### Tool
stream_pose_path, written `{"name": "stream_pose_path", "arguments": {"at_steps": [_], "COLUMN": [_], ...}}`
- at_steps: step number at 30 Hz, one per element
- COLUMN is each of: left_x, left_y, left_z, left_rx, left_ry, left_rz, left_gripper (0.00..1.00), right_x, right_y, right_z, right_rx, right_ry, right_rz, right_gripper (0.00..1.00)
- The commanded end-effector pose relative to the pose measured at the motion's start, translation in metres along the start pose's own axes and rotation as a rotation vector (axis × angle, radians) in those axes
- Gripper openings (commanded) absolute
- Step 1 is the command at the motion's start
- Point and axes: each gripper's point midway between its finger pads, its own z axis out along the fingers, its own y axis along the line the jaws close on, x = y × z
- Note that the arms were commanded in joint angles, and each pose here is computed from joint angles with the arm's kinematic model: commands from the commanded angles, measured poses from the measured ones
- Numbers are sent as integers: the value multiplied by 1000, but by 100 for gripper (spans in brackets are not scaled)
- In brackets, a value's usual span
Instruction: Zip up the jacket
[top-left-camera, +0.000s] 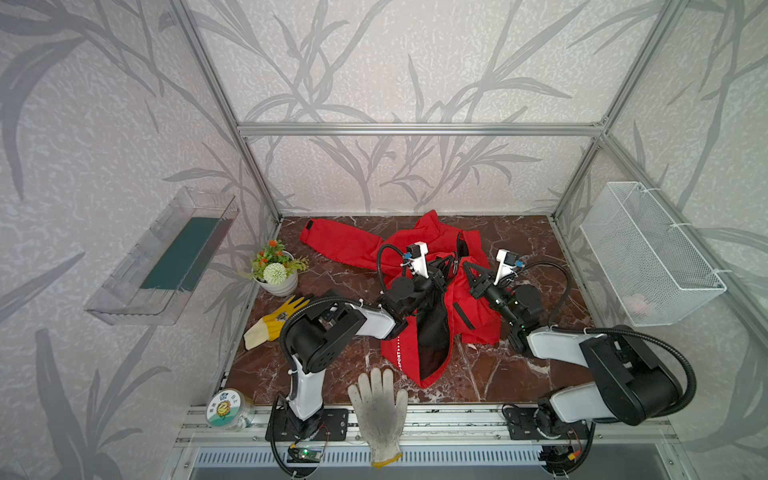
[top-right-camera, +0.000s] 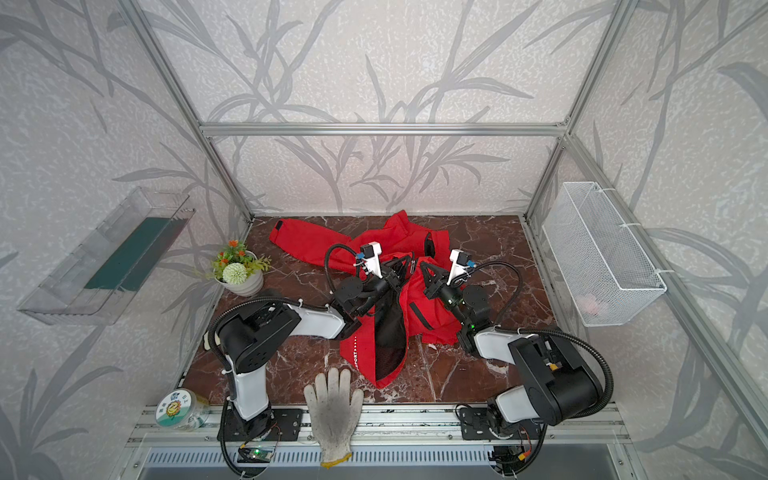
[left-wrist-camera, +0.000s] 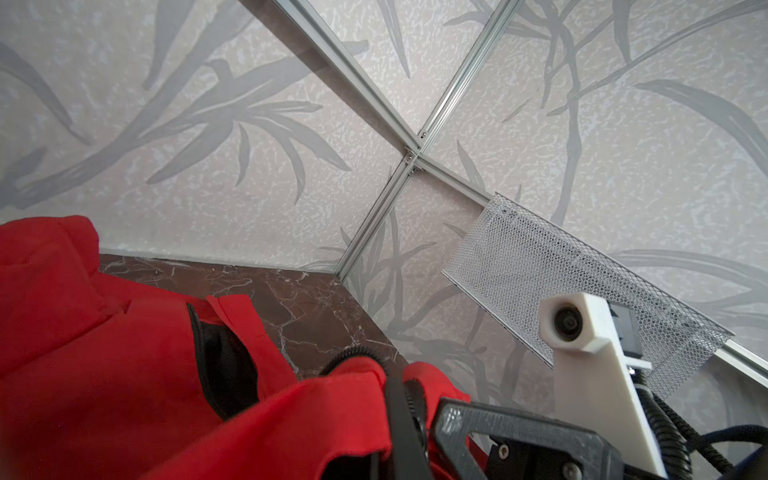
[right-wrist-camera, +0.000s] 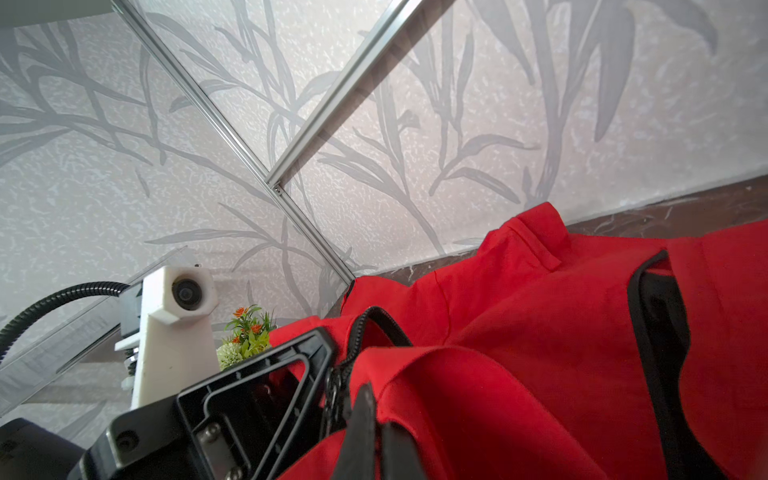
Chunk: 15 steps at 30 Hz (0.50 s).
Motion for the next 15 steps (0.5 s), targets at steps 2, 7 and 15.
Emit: {"name": "stream_pose_path", "arguments": {"at_steps": [2,7,15], "left_x": [-13,-9,-21], "left_y": [23,22,21], "left_z": [-6,-8,-5], "left_rx": [-86,-86,-110], "left_ry": [-64,-53,-49], "left_rz": [-14,-2,8], "left_gripper": [0,0,0], "right_x": [-87,-94,-79], "right_y": [-11,-5,4], "right_z": [-1,7,2], "right_rx": [55,24,-24], "right_ry": [-303,-308,-249], "right_rz": [-18,-11,17], "right_gripper": [0,0,0]}}
